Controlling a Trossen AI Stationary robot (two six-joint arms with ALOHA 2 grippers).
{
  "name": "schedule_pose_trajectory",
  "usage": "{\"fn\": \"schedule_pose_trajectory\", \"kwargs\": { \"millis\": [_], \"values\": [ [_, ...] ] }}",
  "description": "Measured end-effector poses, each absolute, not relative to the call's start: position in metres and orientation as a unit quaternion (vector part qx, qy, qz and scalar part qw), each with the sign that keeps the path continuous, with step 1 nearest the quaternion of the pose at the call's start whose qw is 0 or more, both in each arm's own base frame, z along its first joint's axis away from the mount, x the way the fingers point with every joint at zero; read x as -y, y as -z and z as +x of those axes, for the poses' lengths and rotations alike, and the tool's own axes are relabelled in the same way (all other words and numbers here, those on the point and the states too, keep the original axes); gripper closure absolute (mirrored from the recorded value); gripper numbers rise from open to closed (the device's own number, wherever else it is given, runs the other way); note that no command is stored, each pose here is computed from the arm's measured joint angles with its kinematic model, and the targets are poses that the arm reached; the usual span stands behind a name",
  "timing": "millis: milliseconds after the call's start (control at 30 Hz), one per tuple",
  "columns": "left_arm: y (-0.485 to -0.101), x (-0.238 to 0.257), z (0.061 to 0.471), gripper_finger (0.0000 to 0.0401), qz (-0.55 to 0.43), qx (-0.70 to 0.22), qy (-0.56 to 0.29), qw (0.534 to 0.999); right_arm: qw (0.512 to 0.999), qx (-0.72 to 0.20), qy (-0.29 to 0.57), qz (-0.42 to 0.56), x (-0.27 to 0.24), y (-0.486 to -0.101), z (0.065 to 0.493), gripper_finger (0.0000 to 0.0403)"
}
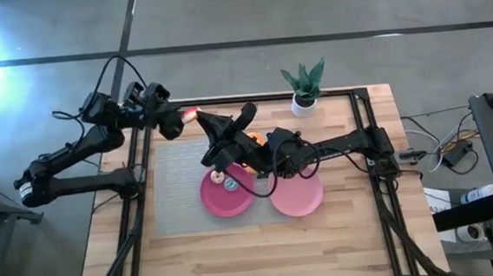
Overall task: Pick & Place donuts
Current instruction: Put the small orange donut on the dark pink plate
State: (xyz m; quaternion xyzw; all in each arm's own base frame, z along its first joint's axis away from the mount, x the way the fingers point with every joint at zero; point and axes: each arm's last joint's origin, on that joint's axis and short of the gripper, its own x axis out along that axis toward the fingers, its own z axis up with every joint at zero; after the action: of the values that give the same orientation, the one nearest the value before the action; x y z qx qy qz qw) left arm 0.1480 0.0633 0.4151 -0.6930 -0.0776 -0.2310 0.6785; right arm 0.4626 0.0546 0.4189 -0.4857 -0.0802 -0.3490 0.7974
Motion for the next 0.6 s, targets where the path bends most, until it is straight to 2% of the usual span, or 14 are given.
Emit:
{"fn": "schedule_pose_trajectory", "kwargs": {
  "millis": [600],
  "values": [
    [-0.4144,-0.0607,0.1573,0.0282,-0.697,0.075,0.245,0.670,0.800,0.087,0.342,-0.486,-0.0487,-0.4178,0.4643,0.0394]
  ]
}}
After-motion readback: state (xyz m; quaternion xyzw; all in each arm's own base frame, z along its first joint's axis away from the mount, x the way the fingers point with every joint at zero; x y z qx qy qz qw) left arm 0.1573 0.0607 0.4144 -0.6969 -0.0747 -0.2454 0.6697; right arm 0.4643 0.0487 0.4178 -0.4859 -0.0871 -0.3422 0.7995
